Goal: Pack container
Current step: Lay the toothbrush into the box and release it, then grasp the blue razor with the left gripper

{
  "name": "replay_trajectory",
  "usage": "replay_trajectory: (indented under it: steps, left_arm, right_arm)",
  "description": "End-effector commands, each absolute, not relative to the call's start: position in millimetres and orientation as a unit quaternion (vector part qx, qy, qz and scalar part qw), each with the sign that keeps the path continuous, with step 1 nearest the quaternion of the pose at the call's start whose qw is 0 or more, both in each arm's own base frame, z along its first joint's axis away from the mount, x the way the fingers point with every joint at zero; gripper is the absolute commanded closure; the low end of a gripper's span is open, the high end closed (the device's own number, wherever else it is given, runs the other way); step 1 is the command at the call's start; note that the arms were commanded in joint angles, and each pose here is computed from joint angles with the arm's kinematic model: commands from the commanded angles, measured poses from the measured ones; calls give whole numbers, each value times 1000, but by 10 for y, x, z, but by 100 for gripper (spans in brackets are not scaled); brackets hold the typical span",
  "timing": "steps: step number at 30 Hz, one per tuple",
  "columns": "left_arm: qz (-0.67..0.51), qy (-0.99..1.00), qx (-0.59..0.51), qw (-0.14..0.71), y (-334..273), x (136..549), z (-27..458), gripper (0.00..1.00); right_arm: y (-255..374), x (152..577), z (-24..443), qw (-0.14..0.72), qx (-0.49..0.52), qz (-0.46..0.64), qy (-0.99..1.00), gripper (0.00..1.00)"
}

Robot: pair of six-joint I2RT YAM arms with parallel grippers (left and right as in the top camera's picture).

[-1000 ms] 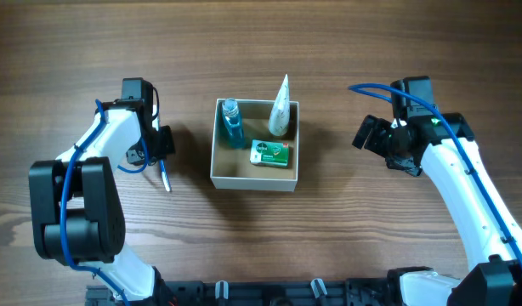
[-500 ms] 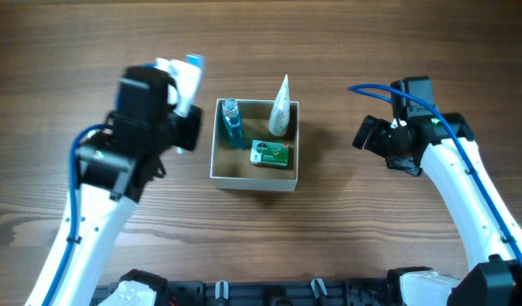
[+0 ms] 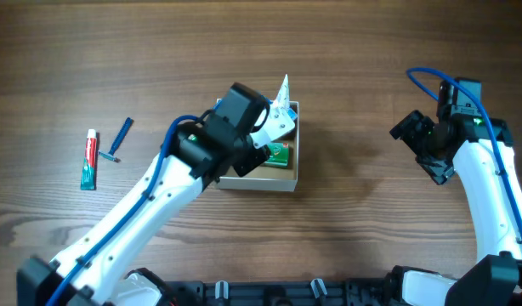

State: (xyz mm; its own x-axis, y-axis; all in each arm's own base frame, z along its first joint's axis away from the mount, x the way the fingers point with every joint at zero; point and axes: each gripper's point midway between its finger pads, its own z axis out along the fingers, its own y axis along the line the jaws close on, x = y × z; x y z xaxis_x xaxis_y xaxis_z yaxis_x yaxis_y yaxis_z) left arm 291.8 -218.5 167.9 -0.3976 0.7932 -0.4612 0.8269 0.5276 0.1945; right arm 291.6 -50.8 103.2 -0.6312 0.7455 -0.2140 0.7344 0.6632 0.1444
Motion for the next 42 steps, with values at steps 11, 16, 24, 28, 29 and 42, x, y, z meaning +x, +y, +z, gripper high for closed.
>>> replay_trajectory:
  steps: [11,16,24,28,29,42]
  left_arm:
    - [-12,841,510,179,-2193,2956,1135,26]
    - [49,887,383,255,-1768,3022,1840,10]
    - [52,937,-22,344,204,3422,2427,0]
    - [69,953,-28,294,834,3713,1925,0]
    - [77,959,-1,274,901,3770,1758,0]
    - [18,989,75,122,863,4020,48,0]
  right_arm:
    - [-506,2898,1073,134,382,22,914,0]
    - [-515,2891,1071,133,380,18,915,0]
    - [-520,2892,1072,134,370,15,919,0]
    - [-518,2888,1071,133,369,15,920,0]
    - [-519,2887,1070,133,366,15,921,0]
    - [-521,2853,1062,127,343,8,931,0]
